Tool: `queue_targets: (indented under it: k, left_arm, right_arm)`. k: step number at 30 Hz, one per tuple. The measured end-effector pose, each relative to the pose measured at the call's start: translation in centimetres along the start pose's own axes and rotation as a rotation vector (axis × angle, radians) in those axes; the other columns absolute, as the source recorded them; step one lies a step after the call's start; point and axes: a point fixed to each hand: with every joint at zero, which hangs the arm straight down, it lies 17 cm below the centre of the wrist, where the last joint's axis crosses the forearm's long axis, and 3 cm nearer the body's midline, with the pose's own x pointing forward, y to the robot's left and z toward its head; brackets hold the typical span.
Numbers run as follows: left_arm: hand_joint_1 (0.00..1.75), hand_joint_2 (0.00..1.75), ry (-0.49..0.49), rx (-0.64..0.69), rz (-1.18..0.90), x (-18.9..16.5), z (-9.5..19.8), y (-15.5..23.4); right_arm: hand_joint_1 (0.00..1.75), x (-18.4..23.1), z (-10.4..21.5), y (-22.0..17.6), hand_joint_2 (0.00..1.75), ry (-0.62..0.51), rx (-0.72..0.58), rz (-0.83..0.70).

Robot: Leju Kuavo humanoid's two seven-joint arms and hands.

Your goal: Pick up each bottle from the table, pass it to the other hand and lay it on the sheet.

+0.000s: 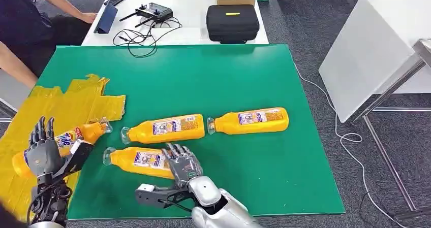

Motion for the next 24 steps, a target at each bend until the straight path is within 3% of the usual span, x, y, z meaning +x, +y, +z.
queue_targets:
  k: [4, 5, 6, 10, 11, 18, 22, 24]
  left_arm:
    - [0.00, 0.00, 0.009, 0.009, 0.010, -0.1, 0.0, 0.1]
    - [0.00, 0.00, 0.010, 0.010, 0.011, -0.1, 0.0, 0.2]
    - [0.00, 0.00, 0.014, 0.013, 0.015, -0.2, 0.0, 0.2]
    - [0.00, 0.00, 0.019, 0.019, 0.021, -0.2, -0.1, 0.3]
    - [0.00, 0.00, 0.019, 0.019, 0.022, -0.2, -0.1, 0.3]
    - [0.00, 0.00, 0.045, 0.039, 0.051, -0.4, -0.2, 0.6]
    - [0.00, 0.00, 0.151, 0.069, 0.256, -1.4, -0.2, 0.4]
    - [0.00, 0.00, 0.141, 0.058, 0.277, -0.9, -0.3, 0.2]
  right_arm:
    - [0.00, -0.7, 0.2, 1.0, 1.75, 0.019, 0.026, 0.113]
    - [0.23, -0.7, 0.3, 1.2, 1.75, 0.016, 0.035, 0.131]
    - [1.50, -0.6, 0.2, 1.2, 1.75, 0.008, 0.045, 0.145]
    - [1.50, -0.5, 0.2, 1.3, 1.75, -0.013, 0.070, 0.187]
    - [1.75, -0.5, 0.1, 1.3, 1.75, -0.014, 0.070, 0.191]
    - [1.75, -0.1, 0.0, 0.9, 1.75, -0.042, 0.093, 0.203]
    - [1.75, 0.5, -0.1, 0.6, 1.75, -0.069, 0.109, 0.161]
    - [1.75, 0.6, -0.1, 0.6, 1.75, -0.074, 0.112, 0.152]
